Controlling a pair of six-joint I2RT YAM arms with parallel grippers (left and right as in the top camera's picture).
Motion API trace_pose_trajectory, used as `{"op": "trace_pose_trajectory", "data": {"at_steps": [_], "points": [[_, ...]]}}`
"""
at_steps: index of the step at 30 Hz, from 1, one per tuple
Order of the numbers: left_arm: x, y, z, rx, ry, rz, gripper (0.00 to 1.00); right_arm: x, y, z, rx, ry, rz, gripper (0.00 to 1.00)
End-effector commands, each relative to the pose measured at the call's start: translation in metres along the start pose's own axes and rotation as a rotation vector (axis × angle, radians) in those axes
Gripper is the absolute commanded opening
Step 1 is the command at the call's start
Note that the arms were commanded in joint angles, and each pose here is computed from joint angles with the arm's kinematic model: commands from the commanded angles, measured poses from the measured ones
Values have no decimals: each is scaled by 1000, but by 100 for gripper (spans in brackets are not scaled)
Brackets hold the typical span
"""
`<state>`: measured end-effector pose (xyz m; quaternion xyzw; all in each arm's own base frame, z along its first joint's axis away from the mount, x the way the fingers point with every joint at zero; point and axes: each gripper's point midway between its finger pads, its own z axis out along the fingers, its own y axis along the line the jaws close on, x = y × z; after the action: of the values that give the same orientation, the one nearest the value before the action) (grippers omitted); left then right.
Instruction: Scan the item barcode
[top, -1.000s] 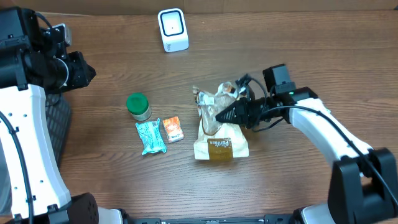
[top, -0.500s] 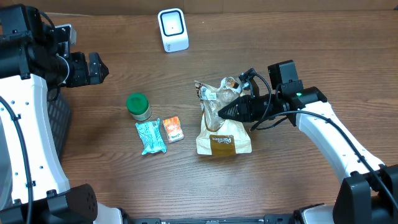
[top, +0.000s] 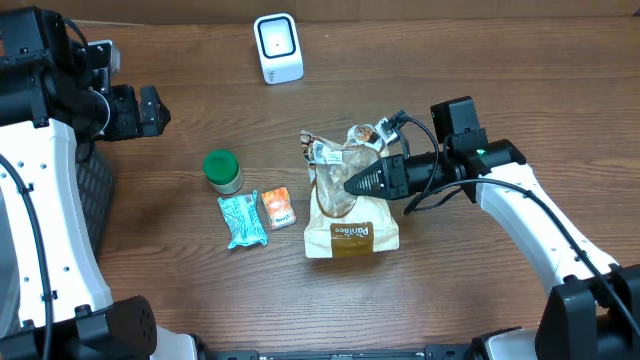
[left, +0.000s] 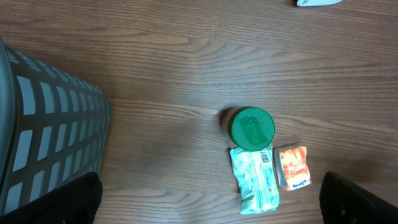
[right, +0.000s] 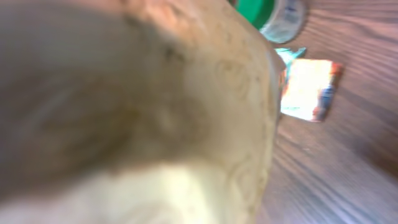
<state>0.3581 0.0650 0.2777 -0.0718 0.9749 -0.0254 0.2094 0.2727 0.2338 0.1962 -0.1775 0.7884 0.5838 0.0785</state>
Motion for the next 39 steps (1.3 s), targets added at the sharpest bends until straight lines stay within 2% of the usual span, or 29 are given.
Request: {"op": "trace_pose_trajectory", "data": {"at_steps": [1, 4, 9, 15, 22, 28, 33, 39], "points": [[-1, 1, 1, -10, 1, 22, 100, -7, 27, -7, -94, -10, -49, 4], [-1, 1, 1, -10, 1, 22, 99, -7, 26, -7, -87, -10, -34, 4], [-1, 0, 2, -9, 1, 24, 99, -10, 9, -3, 27, -22, 34, 4], [-1, 0, 2, -9, 2, 24, 100, -36, 24, -1, 174, -41, -9, 4], [-1, 0, 2, -9, 1, 24, 100, -101, 46, -32, 548, -146, -116, 4], [-1, 0, 2, -9, 1, 24, 100, -176, 31, -68, 928, -316, -199, 4], [-1, 0, 2, -9, 1, 24, 99, -233, 6, -80, 1262, -452, -382, 4], [-1, 0, 2, -9, 1, 24, 100, -283, -15, -65, 1656, -487, -678, 4]]}}
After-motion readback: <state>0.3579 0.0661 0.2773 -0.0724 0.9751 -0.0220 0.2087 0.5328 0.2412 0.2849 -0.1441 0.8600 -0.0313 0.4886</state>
